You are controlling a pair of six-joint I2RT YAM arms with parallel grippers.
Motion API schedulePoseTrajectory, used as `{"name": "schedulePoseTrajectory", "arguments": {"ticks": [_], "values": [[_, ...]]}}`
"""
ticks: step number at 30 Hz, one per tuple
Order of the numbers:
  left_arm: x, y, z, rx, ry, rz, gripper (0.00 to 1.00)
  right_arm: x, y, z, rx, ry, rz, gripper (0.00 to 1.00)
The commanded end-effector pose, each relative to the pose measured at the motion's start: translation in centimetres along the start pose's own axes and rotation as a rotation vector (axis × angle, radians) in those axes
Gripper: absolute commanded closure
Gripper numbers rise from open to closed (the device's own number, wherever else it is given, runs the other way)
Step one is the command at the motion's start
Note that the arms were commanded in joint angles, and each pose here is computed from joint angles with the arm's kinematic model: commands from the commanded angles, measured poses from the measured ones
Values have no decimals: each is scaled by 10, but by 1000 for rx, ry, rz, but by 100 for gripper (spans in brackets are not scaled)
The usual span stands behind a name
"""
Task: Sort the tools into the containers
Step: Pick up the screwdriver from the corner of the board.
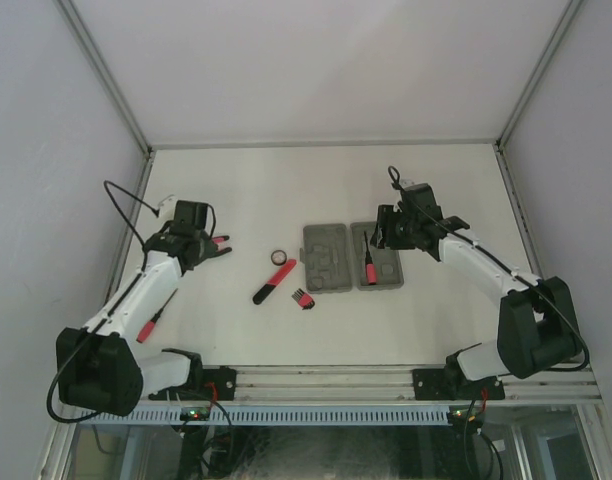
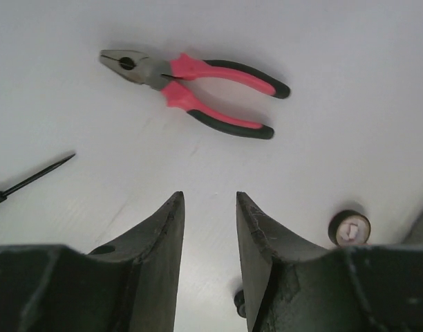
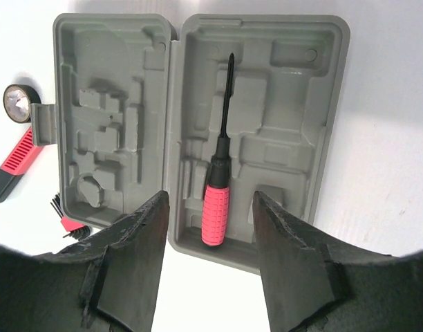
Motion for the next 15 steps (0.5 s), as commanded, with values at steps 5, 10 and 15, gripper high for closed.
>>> {"name": "schedulePoseTrajectory", "arguments": {"ticks": [5,10,15], "values": [[57,-18,4,22,198,-231,49,6,8,6,-22,48,21,49],[88,-26,-6,-6,324,-418,41,6,7,10,-4,68,21,49],[124,-37,-15,-31,487,-658,30,8,7,14,22,94,25,49]]}}
Point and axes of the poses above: each gripper's point midway between its finger pads, its own z axis out along the fingers, its own x axis along the line the jaws close on, y = z × x, the point moved 5 cm from there along -z, back along the fingers, and after that the axes turned 9 degrees about z, right-handed, at the moved point
